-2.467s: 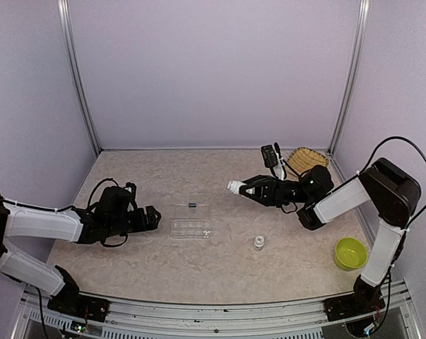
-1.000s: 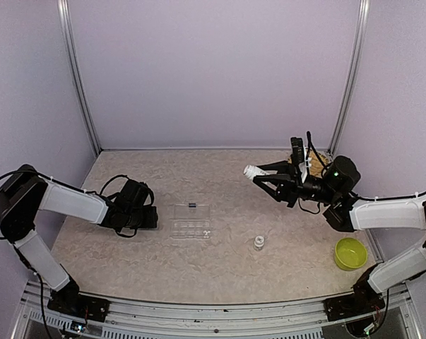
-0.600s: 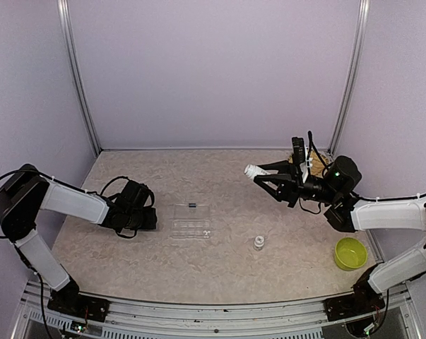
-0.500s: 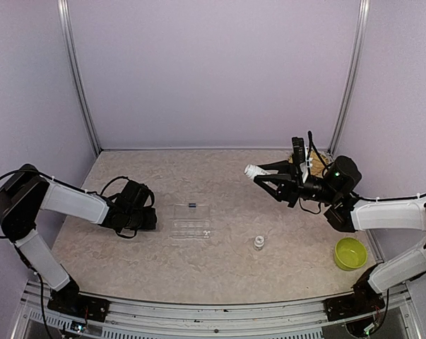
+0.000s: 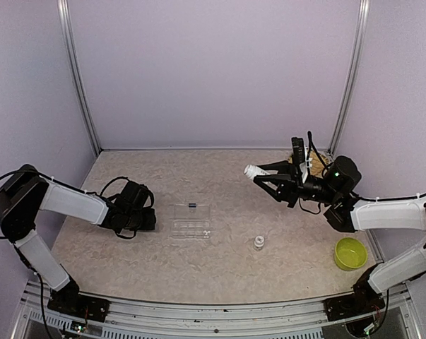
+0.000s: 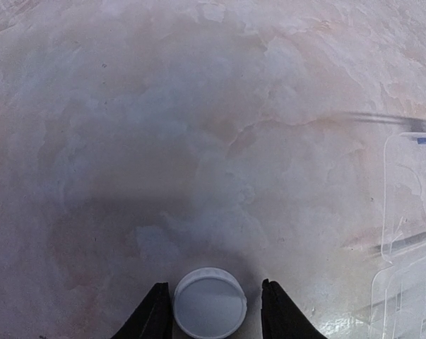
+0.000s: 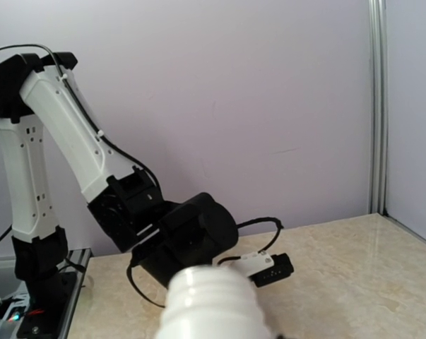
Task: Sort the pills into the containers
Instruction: Pick up the lid of the pill bottle from the center of the board.
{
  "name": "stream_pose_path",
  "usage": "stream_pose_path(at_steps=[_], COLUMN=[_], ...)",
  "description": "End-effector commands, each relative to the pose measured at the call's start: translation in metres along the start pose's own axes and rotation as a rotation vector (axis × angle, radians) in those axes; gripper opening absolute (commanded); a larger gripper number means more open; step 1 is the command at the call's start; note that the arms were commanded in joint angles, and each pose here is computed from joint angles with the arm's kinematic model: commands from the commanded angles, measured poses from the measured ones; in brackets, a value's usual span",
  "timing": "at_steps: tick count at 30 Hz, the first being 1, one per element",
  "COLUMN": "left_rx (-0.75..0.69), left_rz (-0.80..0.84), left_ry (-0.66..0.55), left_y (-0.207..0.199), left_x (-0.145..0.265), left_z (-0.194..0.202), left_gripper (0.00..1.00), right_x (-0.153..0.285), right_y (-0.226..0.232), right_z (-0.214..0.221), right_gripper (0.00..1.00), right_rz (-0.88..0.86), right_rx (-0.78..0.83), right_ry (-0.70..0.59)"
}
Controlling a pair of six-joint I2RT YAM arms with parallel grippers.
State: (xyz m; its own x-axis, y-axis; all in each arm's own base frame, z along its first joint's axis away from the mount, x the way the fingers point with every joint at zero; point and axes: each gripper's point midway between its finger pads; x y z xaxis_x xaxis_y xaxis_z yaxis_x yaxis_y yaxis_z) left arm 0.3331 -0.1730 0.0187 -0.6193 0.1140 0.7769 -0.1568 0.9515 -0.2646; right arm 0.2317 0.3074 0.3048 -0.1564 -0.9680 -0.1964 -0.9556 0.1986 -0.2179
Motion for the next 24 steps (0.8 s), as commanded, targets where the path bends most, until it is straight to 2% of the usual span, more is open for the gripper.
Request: stream_pose_path(at_steps=[1, 7, 13, 19, 24], left_rx=[0.005, 0.006, 0.006, 0.006, 0.006], left_rz=[-0.019, -0.017, -0.009, 0.012, 0.128], left_ry=[0.015, 0.012, 0.015, 0.006, -0.017], left_y=[0.009, 0.009, 0.007, 0.003, -0.019], left_x=[0.002, 0.002, 0.000, 0.004, 0.021], left_z=[0.006, 0.006, 0.006, 0.003, -0.007], left_gripper=[0.42, 0.36, 0.26, 0.25, 0.26], right_x=[-0.002, -0.002, -0.003, -0.004, -0.005], right_y=[0.005, 0.005, 0.006, 0.006, 0.008], right_z=[0.004, 0.004, 0.005, 0.006, 0.009], right_gripper=[0.17, 0.17, 0.17, 0.17, 0.17], right_rz=[-0.006, -0.006, -0.008, -0.014, -0.025], right_rx=[-0.012, -0.012, -0.016, -0.017, -0.024], right_ry=[0.003, 0.003, 0.006, 0.012, 0.017])
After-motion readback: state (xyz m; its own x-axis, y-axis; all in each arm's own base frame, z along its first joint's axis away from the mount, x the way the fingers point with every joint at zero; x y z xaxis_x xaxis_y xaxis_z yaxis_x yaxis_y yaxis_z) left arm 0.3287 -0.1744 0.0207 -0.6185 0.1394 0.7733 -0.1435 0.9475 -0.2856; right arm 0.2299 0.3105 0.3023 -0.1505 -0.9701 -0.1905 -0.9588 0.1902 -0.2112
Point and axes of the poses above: each gripper's point midway between its finger pads, its own x axis back along the fingers, its own y axis along the line the jaws close on, z = x × y, and after that the axes turned 15 degrees about x, right-handed
